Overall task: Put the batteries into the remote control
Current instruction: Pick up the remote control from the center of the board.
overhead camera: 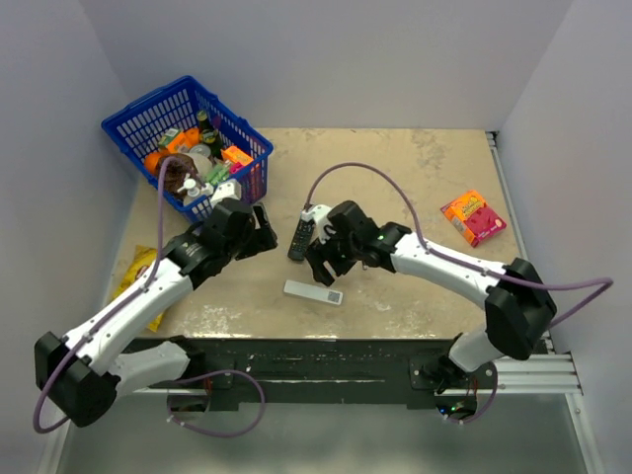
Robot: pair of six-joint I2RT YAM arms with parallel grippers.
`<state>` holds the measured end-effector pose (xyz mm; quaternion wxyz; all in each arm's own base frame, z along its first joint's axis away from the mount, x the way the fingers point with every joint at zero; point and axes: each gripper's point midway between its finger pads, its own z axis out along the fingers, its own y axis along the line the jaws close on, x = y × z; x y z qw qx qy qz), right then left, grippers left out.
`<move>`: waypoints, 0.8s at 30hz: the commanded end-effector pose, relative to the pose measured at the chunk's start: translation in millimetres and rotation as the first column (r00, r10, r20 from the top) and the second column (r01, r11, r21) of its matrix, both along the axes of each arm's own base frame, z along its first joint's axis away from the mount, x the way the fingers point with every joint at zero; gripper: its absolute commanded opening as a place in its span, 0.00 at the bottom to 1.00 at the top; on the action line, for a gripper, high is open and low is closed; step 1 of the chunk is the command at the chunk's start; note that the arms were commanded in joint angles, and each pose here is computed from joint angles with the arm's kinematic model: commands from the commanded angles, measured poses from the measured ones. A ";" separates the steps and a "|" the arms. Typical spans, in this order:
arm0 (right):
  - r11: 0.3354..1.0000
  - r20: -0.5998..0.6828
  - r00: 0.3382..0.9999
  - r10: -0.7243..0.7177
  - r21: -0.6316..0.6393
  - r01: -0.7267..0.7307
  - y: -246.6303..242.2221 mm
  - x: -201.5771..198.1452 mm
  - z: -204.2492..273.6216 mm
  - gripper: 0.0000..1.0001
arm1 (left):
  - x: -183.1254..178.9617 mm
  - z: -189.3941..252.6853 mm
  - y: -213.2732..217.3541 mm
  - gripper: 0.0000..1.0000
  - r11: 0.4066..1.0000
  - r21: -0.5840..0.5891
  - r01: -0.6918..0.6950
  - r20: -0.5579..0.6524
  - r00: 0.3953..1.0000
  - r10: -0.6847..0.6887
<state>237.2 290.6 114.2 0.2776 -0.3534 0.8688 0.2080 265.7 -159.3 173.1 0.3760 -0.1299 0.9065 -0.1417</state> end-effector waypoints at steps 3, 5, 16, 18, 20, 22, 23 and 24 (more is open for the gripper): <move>0.955 0.017 0.972 0.236 -0.190 -0.228 15.2 -14.0 -26.1 0.77 | 7.7 55.9 46.1 0.97 0.984 -0.015 -0.175 0.258 0.950 0.173; 0.946 0.017 0.969 0.246 -0.223 -0.236 14.5 -11.4 -31.9 0.77 | 3.7 72.4 55.2 0.99 0.982 -0.032 -0.187 0.317 0.930 0.188; 0.887 -0.063 0.944 0.325 -0.325 -0.327 33.3 -24.3 -69.9 0.73 | -9.5 81.3 71.7 1.00 0.980 -0.033 -0.197 0.378 0.905 0.195; 0.882 -0.071 0.940 0.333 -0.330 -0.337 37.4 -29.1 -72.6 0.71 | -9.9 80.4 71.2 1.00 0.981 -0.029 -0.191 0.377 0.907 0.187; 0.880 -0.084 0.940 0.330 -0.334 -0.339 38.8 -33.1 -78.3 0.69 | -10.3 79.4 70.8 1.00 0.983 -0.018 -0.182 0.379 0.909 0.176; 0.880 -0.095 0.942 0.321 -0.337 -0.334 38.7 -35.7 -82.5 0.67 | -10.1 80.0 71.1 1.00 0.984 -0.011 -0.176 0.386 0.907 0.166; 0.879 -0.099 0.943 0.317 -0.342 -0.331 38.9 -35.9 -85.3 0.64 | -10.1 78.2 71.3 1.00 0.985 -0.004 -0.174 0.385 0.909 0.162; 0.882 -0.093 0.948 0.306 -0.348 -0.319 38.0 -34.3 -86.0 0.61 | -9.9 77.1 71.0 0.99 0.985 0.000 -0.172 0.386 0.909 0.159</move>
